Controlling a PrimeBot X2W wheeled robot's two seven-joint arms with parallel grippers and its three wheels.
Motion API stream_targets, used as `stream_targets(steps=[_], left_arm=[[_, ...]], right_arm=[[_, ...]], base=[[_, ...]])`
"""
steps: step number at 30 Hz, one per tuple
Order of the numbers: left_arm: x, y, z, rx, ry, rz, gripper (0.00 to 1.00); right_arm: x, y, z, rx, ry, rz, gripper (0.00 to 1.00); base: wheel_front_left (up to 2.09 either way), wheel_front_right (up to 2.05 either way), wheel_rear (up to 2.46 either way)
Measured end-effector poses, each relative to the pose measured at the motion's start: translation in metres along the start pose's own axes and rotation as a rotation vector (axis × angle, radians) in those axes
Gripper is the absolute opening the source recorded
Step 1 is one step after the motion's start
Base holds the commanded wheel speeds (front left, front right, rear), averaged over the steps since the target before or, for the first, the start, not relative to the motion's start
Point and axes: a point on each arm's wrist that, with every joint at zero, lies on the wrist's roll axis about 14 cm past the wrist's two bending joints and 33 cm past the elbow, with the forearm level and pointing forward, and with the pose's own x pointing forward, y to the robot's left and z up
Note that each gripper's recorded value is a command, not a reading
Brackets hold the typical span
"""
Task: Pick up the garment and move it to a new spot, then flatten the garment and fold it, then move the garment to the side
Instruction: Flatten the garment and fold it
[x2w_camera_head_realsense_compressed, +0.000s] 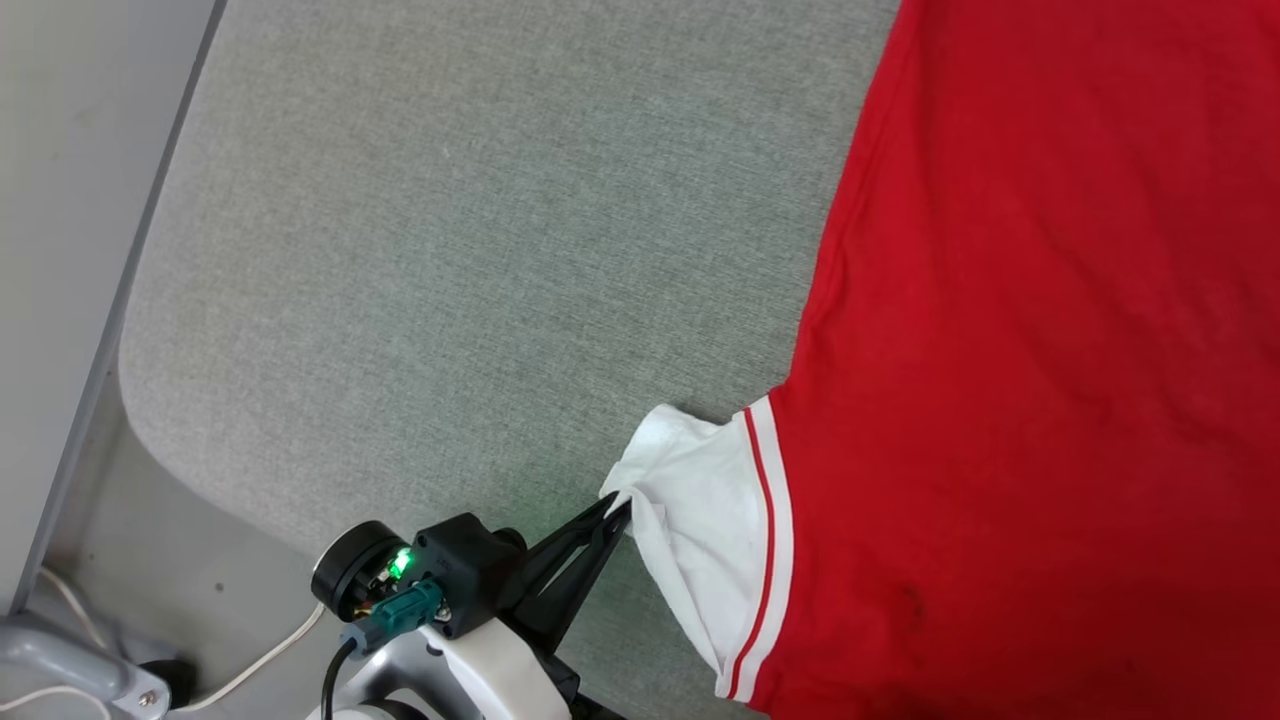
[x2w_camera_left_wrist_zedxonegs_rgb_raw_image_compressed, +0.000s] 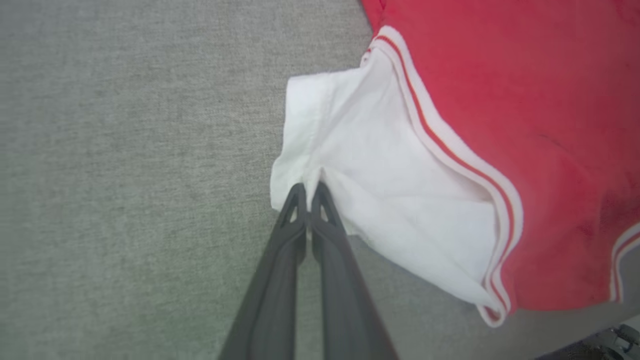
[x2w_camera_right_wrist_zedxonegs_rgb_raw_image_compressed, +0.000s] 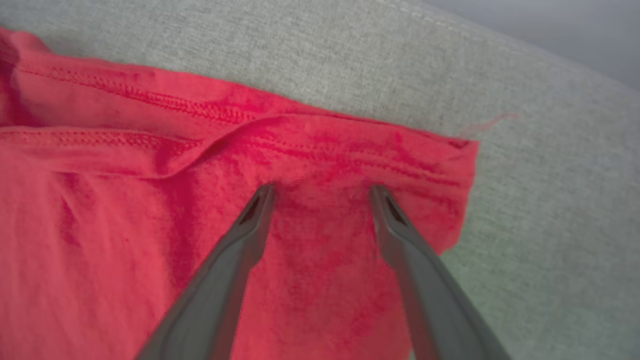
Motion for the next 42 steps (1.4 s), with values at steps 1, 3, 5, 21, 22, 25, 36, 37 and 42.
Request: stream_targets(steps=[1,3,5,21,22,25,36,37,42], left_arm=[[0.0,0.002,-0.002,-0.001,0.006,0.007,0.0],[-0.001,0.005,-0.004,-0.002,0.01,0.017,0.0],[0.0,0.006,-0.003,0.002,0.005,0.02,0.0],[-0.003,0.009,0.009,0.017,-0.049,0.028,0.0],[-0.004,0.01,0.011,0.022,-0.059,0.03,0.0],[-0.007,0.009,0.02,0.032,-0.09,0.028,0.0],[-0.025,0.007,0.059,0.066,-0.237,0.026,0.0],[-0.027,0.004,0.06,0.066,-0.244,0.018,0.0],[-0.037,-0.008,0.066,0.058,-0.284,-0.01,0.0]], right_arm=[[0.003,0.002,-0.001,-0.004,0.007,0.004,1.0],[0.009,0.003,-0.008,-0.013,0.032,0.001,1.0],[0.013,0.003,-0.015,-0.025,0.057,-0.005,0.76],[-0.001,-0.003,-0.036,-0.041,0.075,-0.033,0.0],[-0.005,-0.004,-0.039,-0.04,0.072,-0.039,0.0],[-0.016,-0.009,-0.049,-0.035,0.072,-0.053,0.0],[-0.079,-0.028,-0.096,0.079,0.005,-0.078,0.0],[-0.085,-0.031,-0.104,0.083,0.006,-0.089,0.0],[-0.117,-0.037,-0.143,0.157,-0.023,-0.088,0.0]], base=[[0.0,0.0,0.0],[0.0,0.0,0.0],[0.0,0.0,0.0],[0.0,0.0,0.0],[0.0,0.0,0.0],[0.0,0.0,0.0],[0.0,0.0,0.0],[0.0,0.0,0.0],[0.0,0.0,0.0]])
